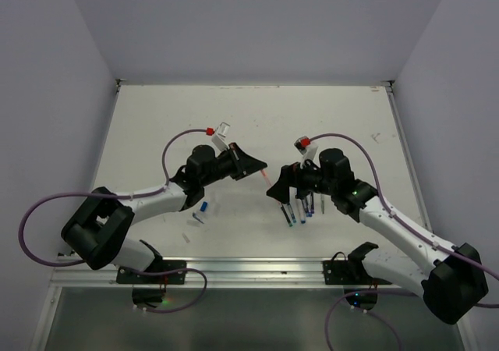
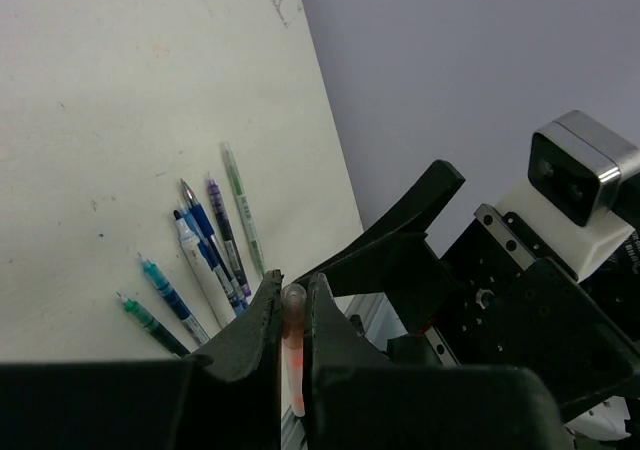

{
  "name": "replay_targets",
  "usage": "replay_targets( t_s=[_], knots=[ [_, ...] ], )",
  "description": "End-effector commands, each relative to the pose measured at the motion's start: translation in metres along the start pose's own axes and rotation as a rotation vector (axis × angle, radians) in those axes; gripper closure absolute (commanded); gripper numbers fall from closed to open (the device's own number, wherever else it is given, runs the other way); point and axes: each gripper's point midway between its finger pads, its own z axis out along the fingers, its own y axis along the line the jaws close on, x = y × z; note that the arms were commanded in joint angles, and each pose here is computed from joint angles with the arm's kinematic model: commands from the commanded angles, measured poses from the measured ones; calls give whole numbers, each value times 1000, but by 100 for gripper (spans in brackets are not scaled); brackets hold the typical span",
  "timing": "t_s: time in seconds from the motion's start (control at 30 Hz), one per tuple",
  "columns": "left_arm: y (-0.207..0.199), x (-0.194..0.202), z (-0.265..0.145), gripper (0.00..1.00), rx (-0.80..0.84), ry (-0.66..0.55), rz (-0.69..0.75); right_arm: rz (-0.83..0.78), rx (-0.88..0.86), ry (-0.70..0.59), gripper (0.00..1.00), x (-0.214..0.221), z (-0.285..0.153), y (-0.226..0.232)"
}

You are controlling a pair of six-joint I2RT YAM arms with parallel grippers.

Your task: Open the pen caps

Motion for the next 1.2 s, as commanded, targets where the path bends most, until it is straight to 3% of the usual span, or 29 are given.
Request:
replay_targets(
  t_s=[0.0,0.07,0.17,0.3,0.4,0.6,0.83,0.87,0.93,1.03,1.17],
  knots=[
    [-13,-4,-6,100,43,-6,42,-8,-39,-23,1,-16,3,13],
    [-16,-3,-6,100,51,-6,44,-9,-36,-8,2,-15,6,14],
    [-16,-3,-6,100,55,-6,39,-16,-67,5,10,-13,12,20],
    [-15,-2,-7,100,54,-4,36,-18,-87,15,39,-12,20,25],
    [-16,-1,-7,100,56,-1,36,-18,-93,13,50,-12,24,28],
    [-15,1,-8,100,59,7,43,-16,-82,26,64,-13,31,26],
    [-10,6,-9,100,46,25,52,-30,-57,29,70,-15,35,21],
    [-10,6,-9,100,46,27,59,-29,-57,30,83,-15,35,21],
    [-11,6,-9,100,45,34,67,-23,-60,36,100,-14,37,21],
    [-11,5,-9,79,30,34,79,-10,-70,42,100,-12,40,21],
    [-14,-4,-13,35,4,5,122,3,-66,38,100,-9,41,19]
  ],
)
